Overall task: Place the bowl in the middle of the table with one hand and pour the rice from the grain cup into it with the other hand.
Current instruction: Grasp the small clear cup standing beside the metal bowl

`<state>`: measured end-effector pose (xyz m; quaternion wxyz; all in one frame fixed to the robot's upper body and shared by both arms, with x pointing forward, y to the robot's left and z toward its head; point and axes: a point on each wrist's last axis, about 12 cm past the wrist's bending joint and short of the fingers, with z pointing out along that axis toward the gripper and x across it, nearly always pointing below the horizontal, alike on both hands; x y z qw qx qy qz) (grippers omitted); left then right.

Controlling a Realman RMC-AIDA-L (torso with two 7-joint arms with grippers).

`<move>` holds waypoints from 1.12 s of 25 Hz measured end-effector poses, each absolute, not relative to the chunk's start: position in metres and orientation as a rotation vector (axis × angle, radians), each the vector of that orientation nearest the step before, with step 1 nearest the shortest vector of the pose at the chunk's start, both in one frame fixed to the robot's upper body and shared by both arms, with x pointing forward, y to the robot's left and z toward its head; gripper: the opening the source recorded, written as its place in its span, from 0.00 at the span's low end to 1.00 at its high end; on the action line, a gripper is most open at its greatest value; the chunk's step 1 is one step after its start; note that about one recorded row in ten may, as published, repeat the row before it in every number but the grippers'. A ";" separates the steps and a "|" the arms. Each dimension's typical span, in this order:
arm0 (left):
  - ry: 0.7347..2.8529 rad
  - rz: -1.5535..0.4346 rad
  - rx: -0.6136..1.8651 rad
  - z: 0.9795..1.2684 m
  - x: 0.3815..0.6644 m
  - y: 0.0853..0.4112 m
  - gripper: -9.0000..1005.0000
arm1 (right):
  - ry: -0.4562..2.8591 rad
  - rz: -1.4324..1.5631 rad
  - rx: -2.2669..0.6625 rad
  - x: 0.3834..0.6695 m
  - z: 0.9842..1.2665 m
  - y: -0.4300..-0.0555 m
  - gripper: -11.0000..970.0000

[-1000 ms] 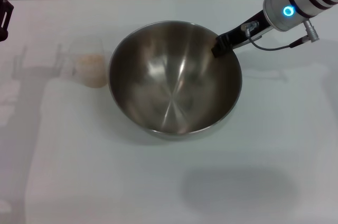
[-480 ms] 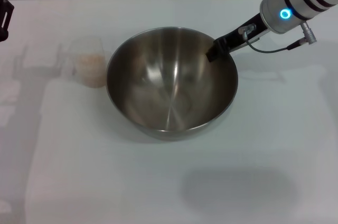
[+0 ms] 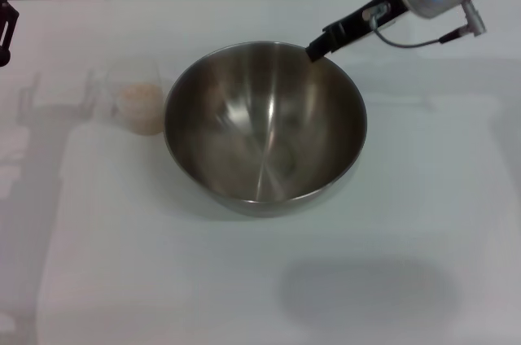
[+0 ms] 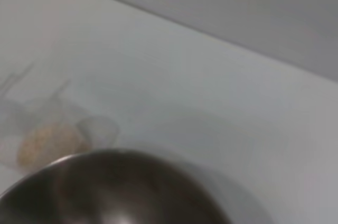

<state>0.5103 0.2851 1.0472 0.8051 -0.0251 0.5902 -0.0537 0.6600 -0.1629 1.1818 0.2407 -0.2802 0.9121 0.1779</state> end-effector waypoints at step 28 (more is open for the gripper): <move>1.266 -0.064 -0.058 1.043 0.501 0.299 0.84 | 1.277 -0.001 -0.413 0.645 1.200 -0.120 0.38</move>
